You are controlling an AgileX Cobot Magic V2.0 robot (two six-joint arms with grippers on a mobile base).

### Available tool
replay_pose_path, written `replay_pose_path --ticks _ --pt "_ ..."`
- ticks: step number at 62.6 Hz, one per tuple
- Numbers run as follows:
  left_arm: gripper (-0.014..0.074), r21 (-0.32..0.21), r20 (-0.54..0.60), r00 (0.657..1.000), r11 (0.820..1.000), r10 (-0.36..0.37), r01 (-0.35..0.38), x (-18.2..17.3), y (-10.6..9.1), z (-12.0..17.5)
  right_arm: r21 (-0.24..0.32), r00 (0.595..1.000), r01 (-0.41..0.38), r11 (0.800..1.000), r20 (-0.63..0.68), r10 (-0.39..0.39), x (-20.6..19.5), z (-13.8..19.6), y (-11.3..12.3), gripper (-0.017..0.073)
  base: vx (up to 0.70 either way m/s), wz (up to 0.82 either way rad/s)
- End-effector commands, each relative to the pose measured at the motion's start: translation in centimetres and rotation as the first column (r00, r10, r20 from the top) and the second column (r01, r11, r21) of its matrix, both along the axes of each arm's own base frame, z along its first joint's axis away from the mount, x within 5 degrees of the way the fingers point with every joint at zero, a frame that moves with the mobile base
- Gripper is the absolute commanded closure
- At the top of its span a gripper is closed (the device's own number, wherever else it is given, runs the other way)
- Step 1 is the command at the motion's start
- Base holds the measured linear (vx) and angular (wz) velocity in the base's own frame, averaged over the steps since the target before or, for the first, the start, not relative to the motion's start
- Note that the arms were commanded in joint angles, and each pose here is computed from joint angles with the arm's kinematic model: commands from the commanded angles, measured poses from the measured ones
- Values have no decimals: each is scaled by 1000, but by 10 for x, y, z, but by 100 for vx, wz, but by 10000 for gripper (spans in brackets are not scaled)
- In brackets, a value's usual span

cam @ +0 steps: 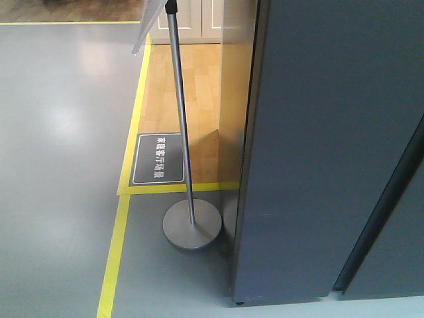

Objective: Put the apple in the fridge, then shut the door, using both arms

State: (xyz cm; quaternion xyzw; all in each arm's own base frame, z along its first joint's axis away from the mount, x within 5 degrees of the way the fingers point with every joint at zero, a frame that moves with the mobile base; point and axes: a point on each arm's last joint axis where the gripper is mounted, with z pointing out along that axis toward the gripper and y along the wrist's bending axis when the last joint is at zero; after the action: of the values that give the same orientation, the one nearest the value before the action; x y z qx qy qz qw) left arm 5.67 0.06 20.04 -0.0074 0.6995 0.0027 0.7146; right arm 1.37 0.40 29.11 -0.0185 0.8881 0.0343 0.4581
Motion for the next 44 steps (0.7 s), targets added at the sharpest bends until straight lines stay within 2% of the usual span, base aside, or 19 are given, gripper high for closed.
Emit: replay_pose_path --ticks 1,15,31,44 --pt "600 8 69 998 1000 12 -12 -1 1 -1 -5 998 -2 1000 64 3 4 10 0 563 0 0" --pt "600 -11 74 997 1000 10 -9 -1 1 -1 -5 998 -2 1000 64 3 4 10 0 563 0 0" --pt "600 -12 148 989 1000 14 -12 -1 1 6 -5 998 -2 1000 64 3 4 10 0 563 0 0" --pt "600 -39 145 989 999 13 -7 -1 1 6 -5 998 -2 1000 64 3 4 10 0 563 0 0"
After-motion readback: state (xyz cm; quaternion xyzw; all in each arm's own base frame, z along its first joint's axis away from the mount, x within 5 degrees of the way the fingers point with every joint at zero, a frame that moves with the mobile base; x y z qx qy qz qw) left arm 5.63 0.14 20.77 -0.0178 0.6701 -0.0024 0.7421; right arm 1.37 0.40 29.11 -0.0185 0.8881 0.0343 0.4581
